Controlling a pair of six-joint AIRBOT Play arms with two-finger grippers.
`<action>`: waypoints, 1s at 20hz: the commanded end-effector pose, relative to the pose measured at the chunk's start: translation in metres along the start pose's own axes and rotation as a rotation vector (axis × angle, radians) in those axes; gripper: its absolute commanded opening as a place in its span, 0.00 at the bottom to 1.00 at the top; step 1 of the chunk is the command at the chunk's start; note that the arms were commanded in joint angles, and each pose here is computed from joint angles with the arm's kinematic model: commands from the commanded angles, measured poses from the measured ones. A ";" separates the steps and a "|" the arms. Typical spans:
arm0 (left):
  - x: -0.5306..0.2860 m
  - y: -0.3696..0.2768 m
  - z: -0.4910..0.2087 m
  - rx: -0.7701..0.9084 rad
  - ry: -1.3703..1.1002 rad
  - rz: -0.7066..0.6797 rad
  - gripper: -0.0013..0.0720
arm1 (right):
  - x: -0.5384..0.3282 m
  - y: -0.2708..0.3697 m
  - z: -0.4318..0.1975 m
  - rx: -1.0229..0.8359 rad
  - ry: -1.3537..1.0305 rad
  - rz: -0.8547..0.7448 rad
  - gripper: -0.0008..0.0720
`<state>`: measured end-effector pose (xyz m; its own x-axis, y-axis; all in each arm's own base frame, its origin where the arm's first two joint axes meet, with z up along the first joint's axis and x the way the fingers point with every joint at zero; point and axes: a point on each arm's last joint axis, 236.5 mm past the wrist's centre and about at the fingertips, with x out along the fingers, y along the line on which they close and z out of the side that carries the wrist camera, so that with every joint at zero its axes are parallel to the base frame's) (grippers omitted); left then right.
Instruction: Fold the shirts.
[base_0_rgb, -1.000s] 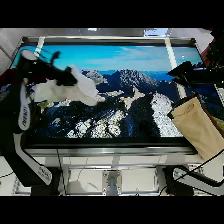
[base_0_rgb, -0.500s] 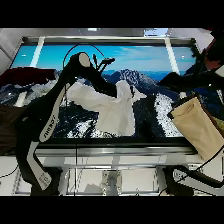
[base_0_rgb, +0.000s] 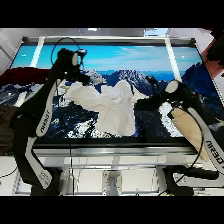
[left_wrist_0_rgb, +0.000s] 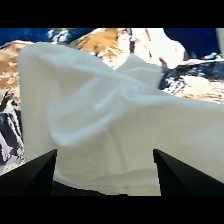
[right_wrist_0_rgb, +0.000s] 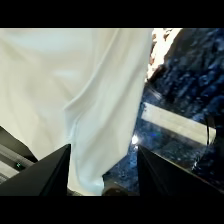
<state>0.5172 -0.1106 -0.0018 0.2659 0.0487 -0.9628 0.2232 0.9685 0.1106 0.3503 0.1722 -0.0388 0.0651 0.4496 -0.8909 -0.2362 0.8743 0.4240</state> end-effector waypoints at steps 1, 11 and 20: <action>0.020 0.026 -0.009 -0.138 0.049 -0.082 0.97 | 0.034 0.017 -0.019 -0.029 0.096 0.010 0.67; 0.078 0.018 -0.039 -0.173 0.206 -0.176 0.97 | 0.038 0.056 -0.039 -0.020 0.171 0.104 0.67; 0.083 0.018 -0.043 -0.166 0.220 -0.177 0.94 | 0.053 0.029 -0.050 -0.212 0.205 -0.141 0.34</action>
<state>0.5044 -0.0793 -0.0892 0.0291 -0.0892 -0.9956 0.0826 0.9928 -0.0866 0.2945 0.2345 -0.0705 -0.1090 0.3865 -0.9158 -0.3918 0.8300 0.3969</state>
